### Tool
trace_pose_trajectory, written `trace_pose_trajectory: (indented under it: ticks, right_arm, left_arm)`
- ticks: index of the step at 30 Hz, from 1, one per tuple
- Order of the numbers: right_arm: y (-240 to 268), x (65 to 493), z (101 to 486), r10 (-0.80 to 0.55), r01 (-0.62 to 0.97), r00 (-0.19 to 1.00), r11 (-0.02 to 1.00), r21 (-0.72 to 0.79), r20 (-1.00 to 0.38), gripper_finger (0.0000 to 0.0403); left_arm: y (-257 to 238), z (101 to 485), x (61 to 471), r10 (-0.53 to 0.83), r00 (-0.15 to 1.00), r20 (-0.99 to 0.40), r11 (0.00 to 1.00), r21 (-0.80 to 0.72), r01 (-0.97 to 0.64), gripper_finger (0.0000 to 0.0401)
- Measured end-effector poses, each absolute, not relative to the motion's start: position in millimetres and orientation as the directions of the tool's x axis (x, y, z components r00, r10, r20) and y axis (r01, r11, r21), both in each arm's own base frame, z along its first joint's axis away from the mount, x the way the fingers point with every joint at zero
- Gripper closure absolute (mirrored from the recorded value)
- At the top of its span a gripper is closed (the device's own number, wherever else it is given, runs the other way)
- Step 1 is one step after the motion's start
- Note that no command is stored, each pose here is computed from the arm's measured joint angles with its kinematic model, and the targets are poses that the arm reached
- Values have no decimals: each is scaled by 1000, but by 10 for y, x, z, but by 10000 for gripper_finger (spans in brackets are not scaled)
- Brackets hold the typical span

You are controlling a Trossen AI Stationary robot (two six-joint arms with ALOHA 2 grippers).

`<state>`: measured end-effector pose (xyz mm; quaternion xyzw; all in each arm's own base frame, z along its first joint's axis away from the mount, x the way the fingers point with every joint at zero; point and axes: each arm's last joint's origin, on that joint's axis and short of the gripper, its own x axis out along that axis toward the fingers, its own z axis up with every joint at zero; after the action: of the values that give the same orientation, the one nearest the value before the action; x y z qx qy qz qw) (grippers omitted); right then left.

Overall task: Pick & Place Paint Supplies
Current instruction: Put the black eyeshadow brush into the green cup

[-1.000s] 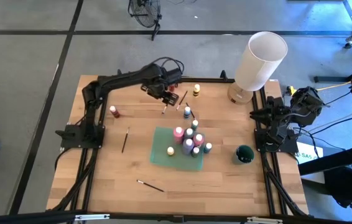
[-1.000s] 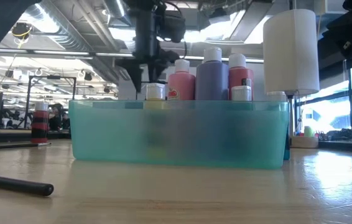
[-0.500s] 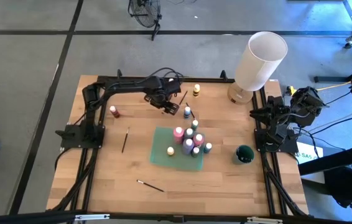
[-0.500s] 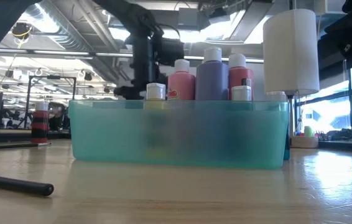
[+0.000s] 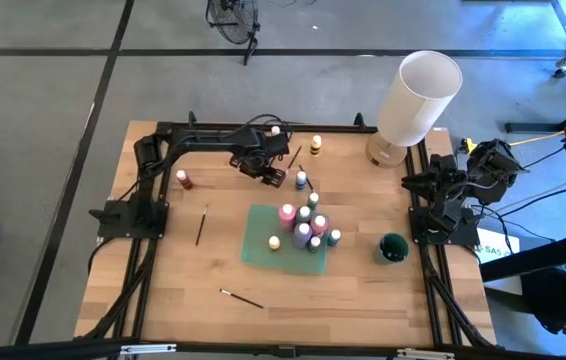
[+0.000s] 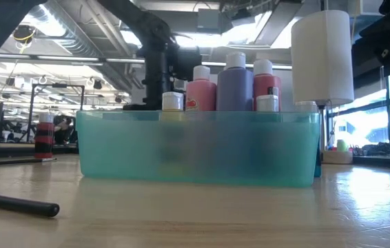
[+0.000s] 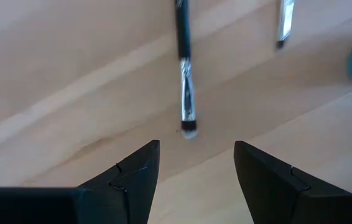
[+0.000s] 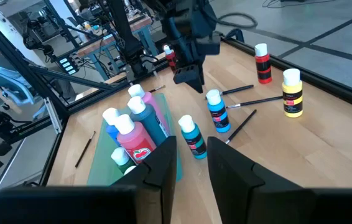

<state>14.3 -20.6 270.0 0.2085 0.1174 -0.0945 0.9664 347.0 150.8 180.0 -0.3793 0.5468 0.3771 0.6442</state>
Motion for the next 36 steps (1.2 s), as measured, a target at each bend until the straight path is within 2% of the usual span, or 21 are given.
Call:
trace_pose_trajectory:
  ticks: [14,36]
  right_arm:
    - [-205,143,2701,-134,232,955,895,381,-266,311]
    - [-208,143,2701,-141,237,954,894,380,-263,311]
  left_arm:
    - [1507,1700,3501,71,162,-984,411,-119,-904,201]
    - [1506,1700,3501,67,162,-984,425,-119,-897,201]
